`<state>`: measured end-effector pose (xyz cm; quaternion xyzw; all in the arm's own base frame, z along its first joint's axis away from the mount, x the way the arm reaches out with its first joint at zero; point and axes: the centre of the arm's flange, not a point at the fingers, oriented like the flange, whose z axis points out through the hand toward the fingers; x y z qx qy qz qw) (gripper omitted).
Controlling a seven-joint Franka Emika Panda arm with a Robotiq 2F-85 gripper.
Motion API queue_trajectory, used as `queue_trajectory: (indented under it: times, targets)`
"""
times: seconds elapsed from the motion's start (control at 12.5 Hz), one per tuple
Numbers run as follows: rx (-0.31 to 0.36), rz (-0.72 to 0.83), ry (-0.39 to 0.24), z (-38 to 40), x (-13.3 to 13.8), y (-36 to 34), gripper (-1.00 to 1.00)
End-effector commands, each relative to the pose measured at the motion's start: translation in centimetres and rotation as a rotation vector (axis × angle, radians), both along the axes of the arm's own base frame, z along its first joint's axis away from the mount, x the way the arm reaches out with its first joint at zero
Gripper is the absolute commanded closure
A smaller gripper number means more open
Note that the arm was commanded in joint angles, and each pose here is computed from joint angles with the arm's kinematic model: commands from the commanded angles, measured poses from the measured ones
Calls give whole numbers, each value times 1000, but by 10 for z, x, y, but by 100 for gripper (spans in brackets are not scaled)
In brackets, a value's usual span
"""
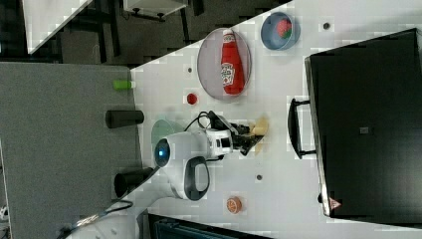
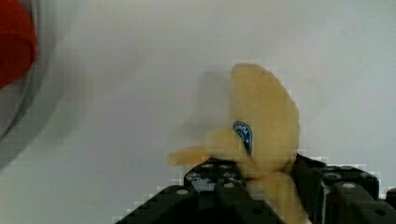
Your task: Pick Banana and place it in mug.
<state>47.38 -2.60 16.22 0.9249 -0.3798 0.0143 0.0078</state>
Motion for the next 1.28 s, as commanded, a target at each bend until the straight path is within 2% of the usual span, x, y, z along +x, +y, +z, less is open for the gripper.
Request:
queue_trajectory:
  times: [0.08,0.24,0.48,0.8,1.04,1.28]
  targets:
    - [12,-27,-15,66,10,-4,32]
    - [16,-23,-57,132,22,-2,32]
    - [25,-25,11,220,14,-2,32]
    - [28,-12,34,326,3,6,32]
    - [10,22,21,356,1,53,32]
    - [-20,-35,27,358,-9,124,32]
